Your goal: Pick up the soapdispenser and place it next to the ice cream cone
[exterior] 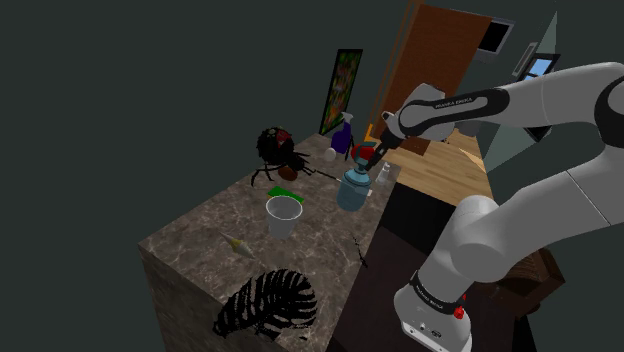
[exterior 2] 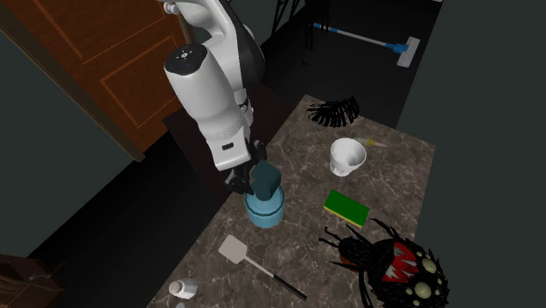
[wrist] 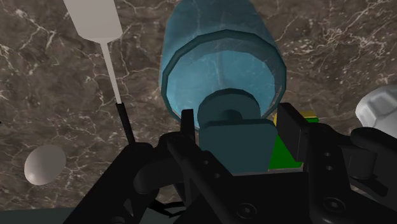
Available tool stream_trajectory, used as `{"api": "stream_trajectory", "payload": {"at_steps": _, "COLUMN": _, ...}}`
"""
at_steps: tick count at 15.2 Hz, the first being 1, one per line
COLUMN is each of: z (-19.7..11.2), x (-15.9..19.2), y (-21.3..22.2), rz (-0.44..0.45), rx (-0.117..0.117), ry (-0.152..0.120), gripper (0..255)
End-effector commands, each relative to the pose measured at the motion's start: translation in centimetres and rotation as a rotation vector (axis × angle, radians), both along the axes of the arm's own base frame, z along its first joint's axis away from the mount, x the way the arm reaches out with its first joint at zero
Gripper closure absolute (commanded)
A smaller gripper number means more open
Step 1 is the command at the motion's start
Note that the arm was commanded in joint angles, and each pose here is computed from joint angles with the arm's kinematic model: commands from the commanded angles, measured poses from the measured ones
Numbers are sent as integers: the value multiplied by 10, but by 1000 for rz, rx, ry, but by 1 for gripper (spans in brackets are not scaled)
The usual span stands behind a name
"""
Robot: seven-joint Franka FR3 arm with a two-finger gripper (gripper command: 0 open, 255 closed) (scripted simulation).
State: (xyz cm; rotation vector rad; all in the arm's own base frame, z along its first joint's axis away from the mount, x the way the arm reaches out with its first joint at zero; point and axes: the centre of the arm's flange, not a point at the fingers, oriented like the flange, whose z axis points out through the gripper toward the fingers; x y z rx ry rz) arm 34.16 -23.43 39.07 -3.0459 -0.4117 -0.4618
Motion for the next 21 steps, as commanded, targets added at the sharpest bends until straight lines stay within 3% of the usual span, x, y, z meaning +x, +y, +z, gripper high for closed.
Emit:
{"api": "stream_trajectory", "payload": {"at_steps": 1, "z": 0, "x": 0, "y": 0, "rz": 0, "rx": 0, "ry": 1, "gripper": 255}}
{"api": "stream_trajectory", "payload": {"at_steps": 6, "z": 0, "x": 0, "y": 0, "rz": 0, "rx": 0, "ry": 1, "gripper": 255}}
{"api": "stream_trajectory", "payload": {"at_steps": 21, "z": 79, "x": 0, "y": 0, "rz": 0, "rx": 0, "ry": 1, "gripper": 255}}
